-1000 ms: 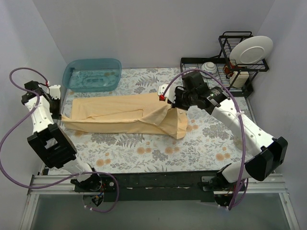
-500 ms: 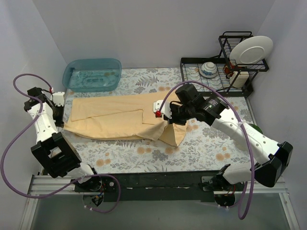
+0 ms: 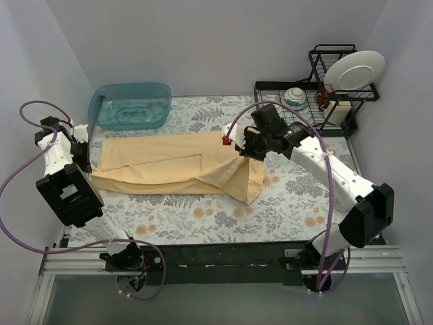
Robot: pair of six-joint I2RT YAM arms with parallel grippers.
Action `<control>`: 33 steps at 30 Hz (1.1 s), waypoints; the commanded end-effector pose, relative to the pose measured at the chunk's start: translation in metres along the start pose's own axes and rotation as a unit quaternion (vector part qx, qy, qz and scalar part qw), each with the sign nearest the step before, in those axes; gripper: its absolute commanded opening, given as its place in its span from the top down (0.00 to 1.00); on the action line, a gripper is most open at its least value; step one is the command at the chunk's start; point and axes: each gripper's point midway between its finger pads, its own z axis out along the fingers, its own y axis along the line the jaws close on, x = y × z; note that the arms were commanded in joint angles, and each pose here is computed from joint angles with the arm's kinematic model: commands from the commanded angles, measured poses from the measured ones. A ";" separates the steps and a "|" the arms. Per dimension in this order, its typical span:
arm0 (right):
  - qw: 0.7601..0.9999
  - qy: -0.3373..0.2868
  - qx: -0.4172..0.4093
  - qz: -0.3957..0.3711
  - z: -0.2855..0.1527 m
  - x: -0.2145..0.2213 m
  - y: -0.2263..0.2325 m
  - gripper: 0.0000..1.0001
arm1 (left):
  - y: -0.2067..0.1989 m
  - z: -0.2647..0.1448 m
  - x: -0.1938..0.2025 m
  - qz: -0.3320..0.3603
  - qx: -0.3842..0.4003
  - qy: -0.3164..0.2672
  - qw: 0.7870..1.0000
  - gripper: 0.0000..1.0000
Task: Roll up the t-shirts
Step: Fold the T-shirt at the center of the board.
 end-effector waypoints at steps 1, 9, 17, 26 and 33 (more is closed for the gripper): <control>1.000 -0.012 0.024 -0.006 0.005 -0.007 -0.032 0.99 | -0.004 0.001 -0.019 -0.004 0.005 -0.019 1.000 1.00; 0.999 0.011 0.033 -0.006 0.029 0.004 -0.070 0.99 | -0.004 0.023 -0.033 -0.020 0.007 -0.023 1.000 1.00; 0.999 0.024 0.035 0.001 0.048 0.013 -0.104 0.99 | 0.005 0.042 -0.047 -0.034 -0.010 -0.020 0.999 1.00; 0.998 0.030 0.050 -0.011 0.066 0.017 -0.131 0.99 | 0.014 0.050 -0.057 -0.047 -0.023 -0.024 0.998 1.00; 0.998 0.036 0.053 -0.013 0.076 0.022 -0.147 0.99 | 0.018 0.051 -0.065 -0.051 -0.028 -0.031 0.998 1.00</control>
